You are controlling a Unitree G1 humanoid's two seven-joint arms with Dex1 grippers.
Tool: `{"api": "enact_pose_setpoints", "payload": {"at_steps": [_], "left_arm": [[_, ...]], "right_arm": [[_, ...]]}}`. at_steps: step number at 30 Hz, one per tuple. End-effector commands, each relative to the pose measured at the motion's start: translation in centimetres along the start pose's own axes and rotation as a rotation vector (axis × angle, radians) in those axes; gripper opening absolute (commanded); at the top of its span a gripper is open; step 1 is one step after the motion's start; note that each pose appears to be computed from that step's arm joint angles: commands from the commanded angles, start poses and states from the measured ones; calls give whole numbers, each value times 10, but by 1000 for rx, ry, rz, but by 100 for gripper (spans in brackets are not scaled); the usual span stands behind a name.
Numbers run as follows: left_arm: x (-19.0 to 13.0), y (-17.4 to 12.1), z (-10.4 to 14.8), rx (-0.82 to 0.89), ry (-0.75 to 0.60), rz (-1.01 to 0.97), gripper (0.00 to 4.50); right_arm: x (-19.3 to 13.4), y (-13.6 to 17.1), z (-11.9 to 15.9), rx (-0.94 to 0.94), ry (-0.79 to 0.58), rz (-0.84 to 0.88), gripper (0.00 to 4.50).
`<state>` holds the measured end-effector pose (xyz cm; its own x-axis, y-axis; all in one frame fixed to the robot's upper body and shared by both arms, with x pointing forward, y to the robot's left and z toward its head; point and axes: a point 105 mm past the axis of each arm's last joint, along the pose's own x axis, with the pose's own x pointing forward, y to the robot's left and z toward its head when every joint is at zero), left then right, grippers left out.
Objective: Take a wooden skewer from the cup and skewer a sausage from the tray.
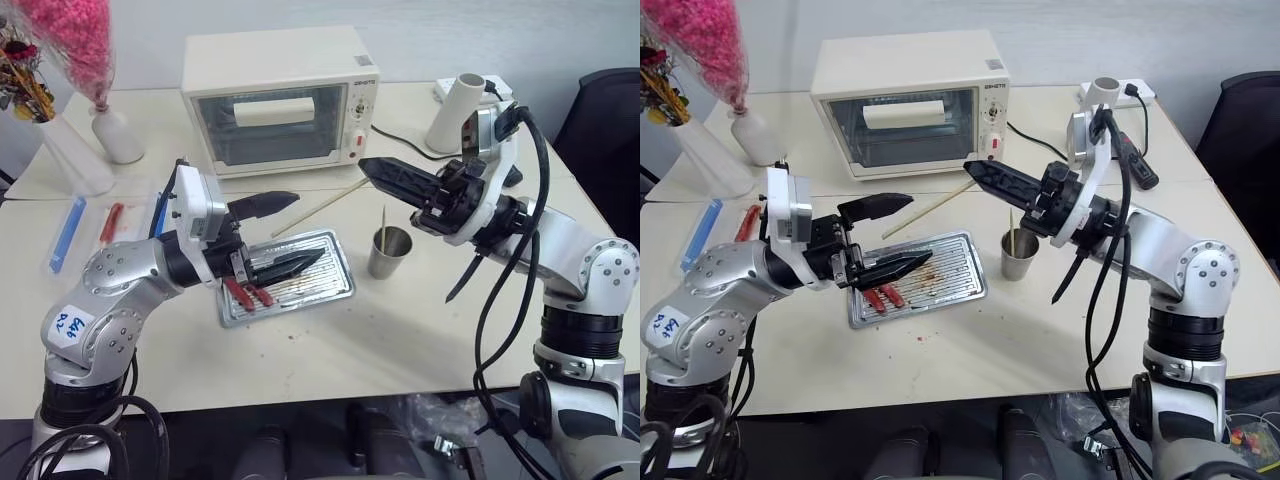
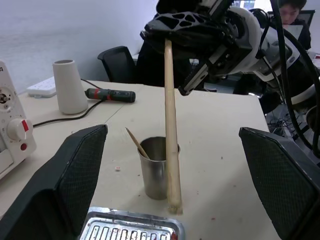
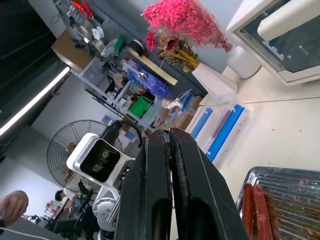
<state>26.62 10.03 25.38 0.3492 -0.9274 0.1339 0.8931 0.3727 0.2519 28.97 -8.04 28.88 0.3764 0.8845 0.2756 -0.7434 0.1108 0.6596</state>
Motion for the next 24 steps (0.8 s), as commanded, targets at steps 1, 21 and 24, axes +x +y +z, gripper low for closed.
{"api": "enact_pose_setpoints", "payload": {"at_steps": [1,21,24], "left_arm": [[2,-4,11,26,-31,-18,450],[5,4,13,9,-67,22,172],[5,4,14,2,-85,23,111]], "right_arm": [[-1,10,0,-9,-27,36,6],[-2,8,3,25,-81,48,0],[-2,8,3,26,-82,46,0]]}}
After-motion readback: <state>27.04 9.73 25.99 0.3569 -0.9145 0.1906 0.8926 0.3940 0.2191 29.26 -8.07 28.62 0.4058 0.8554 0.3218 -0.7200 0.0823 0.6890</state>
